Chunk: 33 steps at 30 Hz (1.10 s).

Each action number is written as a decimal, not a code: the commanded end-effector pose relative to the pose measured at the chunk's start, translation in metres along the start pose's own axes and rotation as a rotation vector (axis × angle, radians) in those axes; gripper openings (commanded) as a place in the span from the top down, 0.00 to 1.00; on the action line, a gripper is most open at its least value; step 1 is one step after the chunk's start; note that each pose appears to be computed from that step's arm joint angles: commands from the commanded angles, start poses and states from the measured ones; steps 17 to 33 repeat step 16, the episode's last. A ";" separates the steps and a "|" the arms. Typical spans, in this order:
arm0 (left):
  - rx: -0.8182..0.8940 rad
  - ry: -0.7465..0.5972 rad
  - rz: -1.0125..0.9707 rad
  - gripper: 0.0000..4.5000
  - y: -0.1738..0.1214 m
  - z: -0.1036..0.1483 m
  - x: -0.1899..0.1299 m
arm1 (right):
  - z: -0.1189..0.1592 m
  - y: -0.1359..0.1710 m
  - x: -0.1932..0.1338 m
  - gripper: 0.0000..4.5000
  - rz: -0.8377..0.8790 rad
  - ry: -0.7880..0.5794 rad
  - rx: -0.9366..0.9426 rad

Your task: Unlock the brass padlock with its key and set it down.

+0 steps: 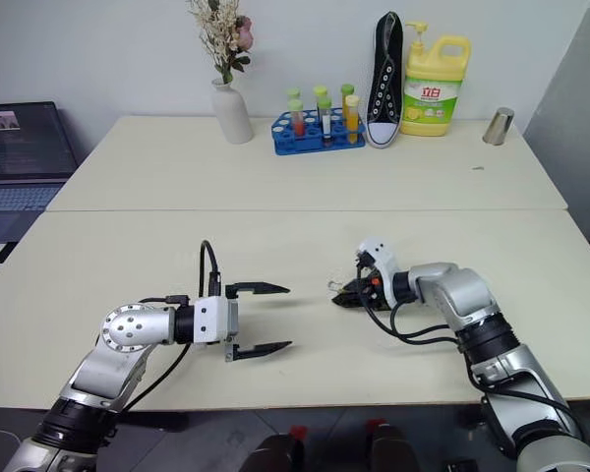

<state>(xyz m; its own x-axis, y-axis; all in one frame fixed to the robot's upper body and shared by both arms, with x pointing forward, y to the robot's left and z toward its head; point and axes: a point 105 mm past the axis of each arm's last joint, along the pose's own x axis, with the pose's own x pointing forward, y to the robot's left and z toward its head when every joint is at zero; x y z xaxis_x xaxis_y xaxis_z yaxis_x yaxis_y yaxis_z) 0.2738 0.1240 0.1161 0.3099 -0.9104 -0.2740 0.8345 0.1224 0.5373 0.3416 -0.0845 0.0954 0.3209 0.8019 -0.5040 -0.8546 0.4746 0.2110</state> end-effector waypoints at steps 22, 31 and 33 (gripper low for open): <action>-0.132 0.124 -0.007 0.00 0.017 -0.004 -0.017 | -0.002 0.057 -0.102 0.01 -0.170 -0.117 -0.391; -0.132 0.124 -0.007 0.00 0.017 -0.004 -0.017 | -0.002 0.057 -0.102 0.01 -0.170 -0.117 -0.391; -0.132 0.124 -0.007 0.00 0.017 -0.004 -0.017 | -0.002 0.057 -0.102 0.01 -0.170 -0.117 -0.391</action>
